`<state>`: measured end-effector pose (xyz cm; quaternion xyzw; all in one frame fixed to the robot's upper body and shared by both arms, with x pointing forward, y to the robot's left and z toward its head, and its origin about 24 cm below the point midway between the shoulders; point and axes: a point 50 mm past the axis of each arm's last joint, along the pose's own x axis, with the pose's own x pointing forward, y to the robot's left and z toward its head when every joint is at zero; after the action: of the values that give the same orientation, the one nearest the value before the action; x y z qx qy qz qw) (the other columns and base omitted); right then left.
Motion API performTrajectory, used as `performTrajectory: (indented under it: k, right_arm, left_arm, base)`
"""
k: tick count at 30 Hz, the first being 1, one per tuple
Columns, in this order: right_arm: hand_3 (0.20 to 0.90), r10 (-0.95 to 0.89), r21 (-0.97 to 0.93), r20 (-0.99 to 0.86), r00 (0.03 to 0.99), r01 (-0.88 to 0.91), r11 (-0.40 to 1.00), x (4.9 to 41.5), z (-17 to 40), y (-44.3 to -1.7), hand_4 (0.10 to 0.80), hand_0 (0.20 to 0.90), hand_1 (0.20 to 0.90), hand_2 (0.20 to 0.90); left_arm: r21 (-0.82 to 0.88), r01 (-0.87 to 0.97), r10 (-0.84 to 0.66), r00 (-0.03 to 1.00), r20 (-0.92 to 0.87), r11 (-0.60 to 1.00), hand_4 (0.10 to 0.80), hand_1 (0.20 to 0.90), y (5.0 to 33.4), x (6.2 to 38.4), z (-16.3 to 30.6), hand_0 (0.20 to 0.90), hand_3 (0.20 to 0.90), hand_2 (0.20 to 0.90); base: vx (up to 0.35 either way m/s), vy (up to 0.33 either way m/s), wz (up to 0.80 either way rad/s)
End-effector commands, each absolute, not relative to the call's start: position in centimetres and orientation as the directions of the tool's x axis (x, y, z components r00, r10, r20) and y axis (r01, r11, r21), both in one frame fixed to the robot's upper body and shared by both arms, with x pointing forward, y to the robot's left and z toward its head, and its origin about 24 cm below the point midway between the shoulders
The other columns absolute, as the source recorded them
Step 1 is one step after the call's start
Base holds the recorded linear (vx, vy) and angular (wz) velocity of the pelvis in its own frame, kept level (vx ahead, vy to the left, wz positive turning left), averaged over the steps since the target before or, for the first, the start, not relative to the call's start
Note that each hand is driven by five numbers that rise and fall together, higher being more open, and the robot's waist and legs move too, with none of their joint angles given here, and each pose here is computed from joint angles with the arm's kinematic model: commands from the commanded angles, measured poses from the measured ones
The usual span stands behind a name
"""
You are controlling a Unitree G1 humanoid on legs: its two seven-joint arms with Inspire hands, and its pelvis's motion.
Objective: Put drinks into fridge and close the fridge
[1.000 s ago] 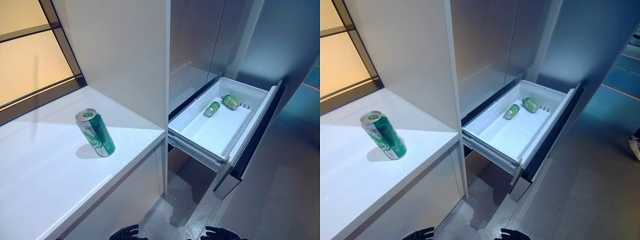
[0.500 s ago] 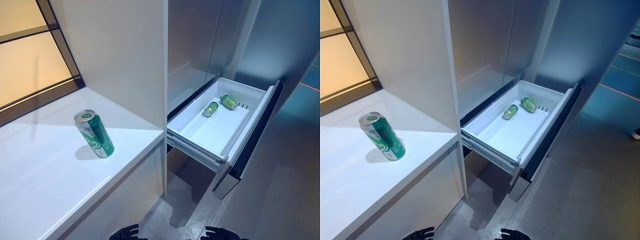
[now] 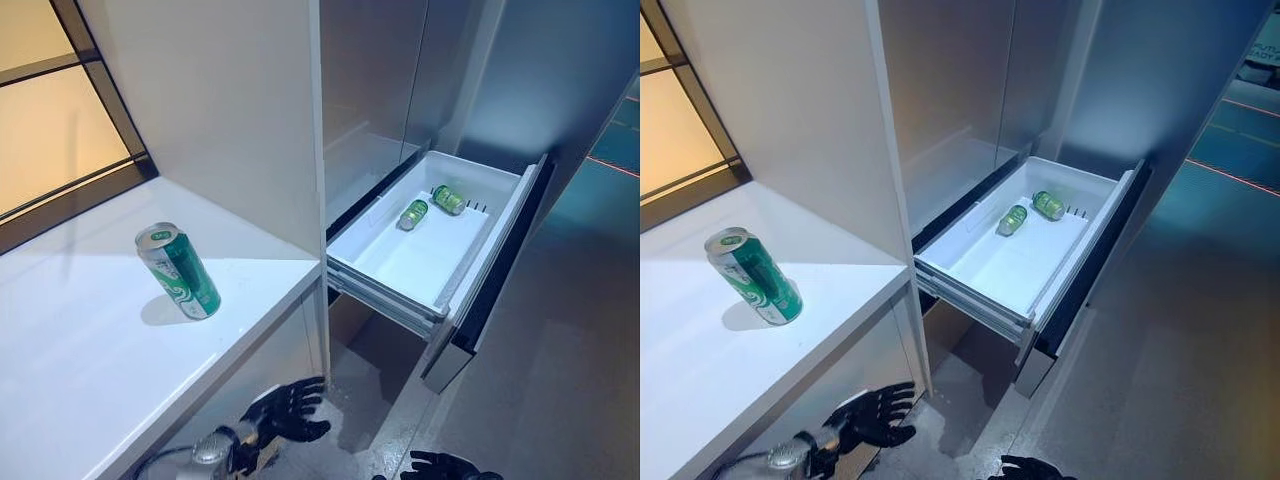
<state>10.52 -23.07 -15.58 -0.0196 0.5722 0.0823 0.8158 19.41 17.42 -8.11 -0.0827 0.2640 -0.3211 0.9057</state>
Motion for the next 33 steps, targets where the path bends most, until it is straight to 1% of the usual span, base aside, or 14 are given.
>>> performTrajectory:
  k: [1,4,6,9,11,13,14,15,16,17,19,21,24,33]
  right_arm:
    - [0.9,0.099,0.026,-0.946,0.308,-0.234,0.972,11.2,-15.0,-24.7,0.8,0.9,0.9,0.9]
    - [0.9,0.099,0.025,-0.945,0.313,-0.231,0.973,10.8,-15.1,-24.6,0.8,0.9,0.9,0.9]
    - [0.9,0.101,0.027,-0.945,0.311,-0.235,0.972,10.2,-15.4,-24.3,0.8,0.9,0.9,0.9]
    - [0.9,0.106,0.033,-0.947,0.303,-0.236,0.971,9.5,-15.7,-23.7,0.8,0.9,0.9,0.9]
    - [0.9,0.108,0.036,-0.948,0.299,-0.236,0.971,9.1,-15.9,-23.5,0.8,0.9,0.9,0.9]
    - [0.9,0.11,0.042,-0.953,0.284,-0.238,0.97,8.2,-16.2,-22.8,0.8,0.9,0.9,0.9]
    - [0.9,0.111,0.042,-0.953,0.283,-0.238,0.97,8.2,-16.2,-22.8,0.8,0.9,0.9,0.9]
    - [0.9,0.111,0.044,-0.955,0.277,-0.24,0.97,7.9,-16.3,-22.6,0.8,0.9,0.9,0.9]
    - [0.9,0.11,0.044,-0.956,0.272,-0.24,0.97,7.6,-16.4,-22.5,0.8,0.9,0.9,0.9]
    - [0.9,0.109,0.044,-0.959,0.262,-0.243,0.969,7.1,-16.6,-22.2,0.8,0.9,0.9,0.9]
    - [0.9,0.109,0.044,-0.96,0.258,-0.245,0.969,6.9,-16.6,-22.1,0.8,0.9,0.9,0.9]
    - [0.9,0.108,0.044,-0.963,0.247,-0.254,0.966,6.4,-16.8,-21.7,0.8,0.9,0.9,0.9]
    - [0.9,0.111,0.044,-0.965,0.239,-0.267,0.963,6.3,-16.9,-21.3,0.8,0.9,0.9,0.9]
    - [0.9,0.123,0.045,-0.959,0.256,-0.292,0.955,7.7,-16.7,-20.9,0.8,0.9,0.9,0.9]
  left_arm:
    - [-0.415,0.715,-0.778,0.628,0.027,0.563,0.8,0.9,15.2,25.6,-0.1,0.9,0.9,0.9]
    - [-0.463,0.776,-0.789,0.571,0.228,0.428,0.8,0.9,14.5,26.6,4.0,0.9,0.9,0.9]
    - [-0.463,0.829,-0.748,0.516,0.417,0.314,0.8,0.9,13.8,26.9,8.2,0.9,0.9,0.9]
    - [-0.405,0.877,-0.653,0.467,0.596,0.258,0.8,0.9,13.8,26.8,12.2,0.9,0.9,0.9]
    - [-0.358,0.894,-0.61,0.446,0.655,0.27,0.8,0.9,14.0,26.7,13.7,0.9,0.9,0.9]
    - [-0.239,0.876,-0.498,0.441,0.747,0.418,0.8,0.9,15.6,26.4,17.6,0.9,0.9,0.9]
    - [-0.239,0.876,-0.498,0.442,0.746,0.419,0.8,0.9,15.6,26.4,17.6,0.9,0.9,0.9]
    - [-0.185,0.836,-0.452,0.449,0.771,0.517,0.8,0.9,16.6,26.3,18.9,0.9,0.9,0.9]
    - [-0.148,0.787,-0.414,0.462,0.784,0.599,0.8,0.9,17.4,26.2,20.0,0.9,0.9,0.9]
    - [-0.091,0.683,-0.351,0.48,0.804,0.725,0.8,0.9,18.7,25.9,21.4,0.9,0.9,0.9]
    - [-0.062,0.628,-0.327,0.483,0.812,0.776,0.8,0.9,19.1,25.6,22.0,0.9,0.9,0.9]
    - [0.008,0.442,-0.256,0.505,0.824,0.897,0.8,0.9,20.6,25.1,23.7,0.9,0.9,0.9]
    - [0.066,0.249,-0.193,0.528,0.827,0.966,0.8,0.9,21.7,24.6,25.0,0.9,0.9,0.9]
    - [0.075,0.024,-0.074,0.622,0.78,0.997,0.8,0.9,24.2,24.9,25.2,0.9,0.9,0.9]
  base:
    - [-0.034,0.0,-0.01]
    - [0.0,0.0,0.0]
    - [0.0,0.0,0.0]
    - [0.013,-0.024,0.0]
    - [0.027,-0.035,-0.01]
    - [0.043,-0.039,0.0]
    - [0.037,-0.024,0.0]
    - [0.03,-0.015,0.01]
    - [0.051,-0.02,0.01]
    - [0.039,-0.012,0.02]
    - [0.024,-0.006,0.07]
    - [0.024,-0.003,0.09]
    - [0.019,-0.003,0.11]
    - [0.003,-0.002,0.17]
